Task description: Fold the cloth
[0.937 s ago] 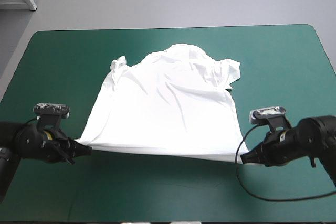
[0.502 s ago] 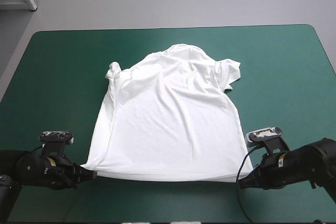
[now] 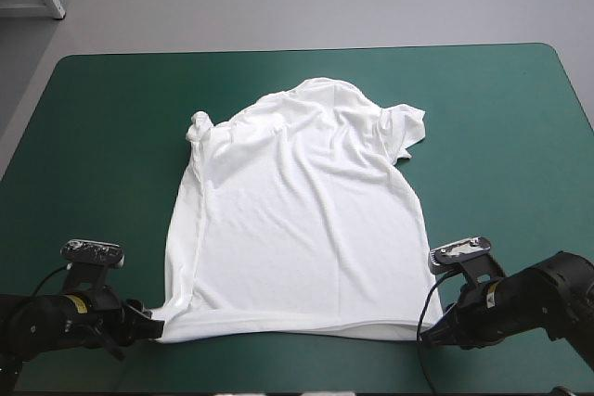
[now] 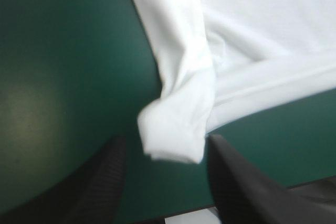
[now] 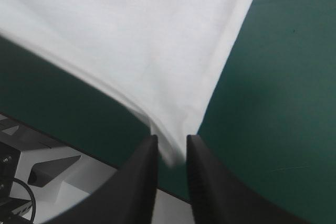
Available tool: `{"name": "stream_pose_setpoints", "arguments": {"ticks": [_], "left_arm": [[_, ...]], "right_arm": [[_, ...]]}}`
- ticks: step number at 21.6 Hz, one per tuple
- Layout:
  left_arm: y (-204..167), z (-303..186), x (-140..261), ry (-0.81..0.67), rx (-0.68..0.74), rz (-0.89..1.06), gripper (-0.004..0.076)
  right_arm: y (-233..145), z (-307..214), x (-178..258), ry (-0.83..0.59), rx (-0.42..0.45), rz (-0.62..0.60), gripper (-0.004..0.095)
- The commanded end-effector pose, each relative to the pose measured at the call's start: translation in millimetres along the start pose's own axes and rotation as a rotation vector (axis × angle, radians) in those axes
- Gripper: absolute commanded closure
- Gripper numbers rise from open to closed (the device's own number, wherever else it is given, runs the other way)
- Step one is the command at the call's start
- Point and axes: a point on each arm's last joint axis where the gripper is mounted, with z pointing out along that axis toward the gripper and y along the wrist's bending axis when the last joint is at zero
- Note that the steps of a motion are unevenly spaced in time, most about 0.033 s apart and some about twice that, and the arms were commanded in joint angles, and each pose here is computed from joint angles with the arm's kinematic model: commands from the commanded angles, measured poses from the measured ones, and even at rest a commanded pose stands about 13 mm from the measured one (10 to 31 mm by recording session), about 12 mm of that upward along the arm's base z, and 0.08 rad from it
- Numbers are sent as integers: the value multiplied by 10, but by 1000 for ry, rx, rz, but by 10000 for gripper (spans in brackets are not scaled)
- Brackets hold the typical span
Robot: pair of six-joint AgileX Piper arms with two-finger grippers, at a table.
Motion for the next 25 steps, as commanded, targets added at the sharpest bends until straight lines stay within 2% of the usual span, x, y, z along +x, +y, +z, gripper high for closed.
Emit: {"name": "stream_pose_setpoints", "arguments": {"ticks": [1,3,6,7,10,12,14,18,20,25], "left_arm": [[-33,-67,1,13,28,-8,153],[-18,-71,-10,2,11,-3,115],[23,-144,-135,-94,-43,16,115],[35,-233,-262,-148,-67,27,115],[42,-509,-601,-184,-108,44,115],[45,-734,-799,-180,-138,52,124],[-2,-915,-866,-252,-112,43,132],[-71,-856,-806,-239,-27,33,134],[-100,-678,-682,-180,29,19,155],[-48,-146,-311,15,43,16,201]], "right_arm": [[20,-63,-32,-39,-6,-10,397],[1,-64,-48,-55,15,-16,207],[-52,-184,-183,-176,101,-55,193],[-52,-313,-290,-273,130,-78,193],[0,-772,-522,-509,166,-97,193],[32,-1022,-577,-590,172,-86,193],[46,-1119,-575,-598,173,-85,193],[25,-1024,-534,-535,179,-78,193],[24,-949,-499,-487,164,-69,193],[18,-900,-484,-466,163,-66,193]]}}
